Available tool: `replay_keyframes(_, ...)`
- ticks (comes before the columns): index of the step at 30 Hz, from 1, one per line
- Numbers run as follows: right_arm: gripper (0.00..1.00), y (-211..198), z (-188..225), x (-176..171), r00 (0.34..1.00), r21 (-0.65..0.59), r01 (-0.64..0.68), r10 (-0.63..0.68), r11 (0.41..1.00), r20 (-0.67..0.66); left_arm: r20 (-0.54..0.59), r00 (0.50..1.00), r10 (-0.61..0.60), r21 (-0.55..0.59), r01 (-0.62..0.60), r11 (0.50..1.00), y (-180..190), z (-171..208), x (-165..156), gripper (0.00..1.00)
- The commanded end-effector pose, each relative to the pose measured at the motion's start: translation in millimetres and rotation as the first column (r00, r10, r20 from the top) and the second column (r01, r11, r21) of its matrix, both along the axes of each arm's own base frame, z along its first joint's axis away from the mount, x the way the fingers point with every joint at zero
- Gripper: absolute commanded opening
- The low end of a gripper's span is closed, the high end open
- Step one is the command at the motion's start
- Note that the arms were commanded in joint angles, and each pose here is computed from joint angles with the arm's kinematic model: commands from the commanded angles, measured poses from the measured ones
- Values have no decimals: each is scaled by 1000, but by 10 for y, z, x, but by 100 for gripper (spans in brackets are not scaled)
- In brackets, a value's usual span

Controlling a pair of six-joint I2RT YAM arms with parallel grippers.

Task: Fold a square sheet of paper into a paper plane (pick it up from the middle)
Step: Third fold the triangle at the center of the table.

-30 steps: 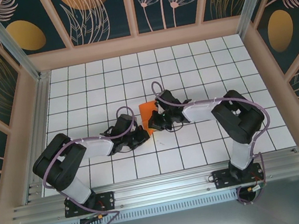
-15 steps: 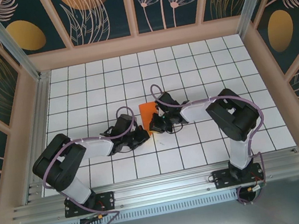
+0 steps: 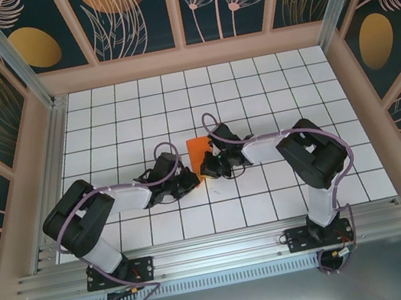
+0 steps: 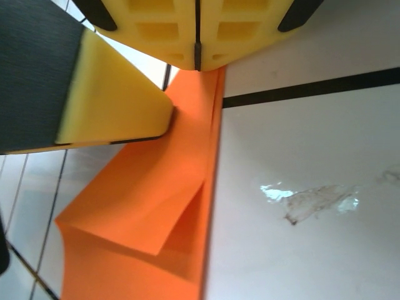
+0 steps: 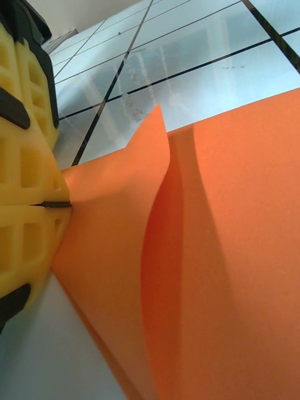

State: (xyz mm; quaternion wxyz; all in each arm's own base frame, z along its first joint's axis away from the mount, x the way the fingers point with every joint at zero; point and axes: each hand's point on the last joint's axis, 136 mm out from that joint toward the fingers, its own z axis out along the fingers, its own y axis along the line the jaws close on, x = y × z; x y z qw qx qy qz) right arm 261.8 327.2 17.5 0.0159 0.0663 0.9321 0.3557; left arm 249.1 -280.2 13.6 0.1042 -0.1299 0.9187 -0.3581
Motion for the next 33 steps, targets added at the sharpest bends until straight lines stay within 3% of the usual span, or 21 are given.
replay_keyframes(1, 4, -83, -186, -47, 999, -65, 13, -15, 998, -31, -26, 999, -23, 2, 23, 1000, -36, -60, -43, 9)
replay_keyframes(7, 3, -96, -210, -46, 999, -71, 12, -15, 997, -31, -52, 998, -32, 41, 34, 999, 36, -152, -119, 9)
replay_keyframes(20, 3, -235, -87, 242, 995, -42, -28, 31, 999, 91, -121, 992, -31, 293, 66, 954, 455, -462, -278, 5)
replay_keyframes(33, 3, -532, -121, 621, 990, -45, -5, 11, 999, 143, -127, 990, -54, 295, 90, 951, 435, -460, -290, 5)
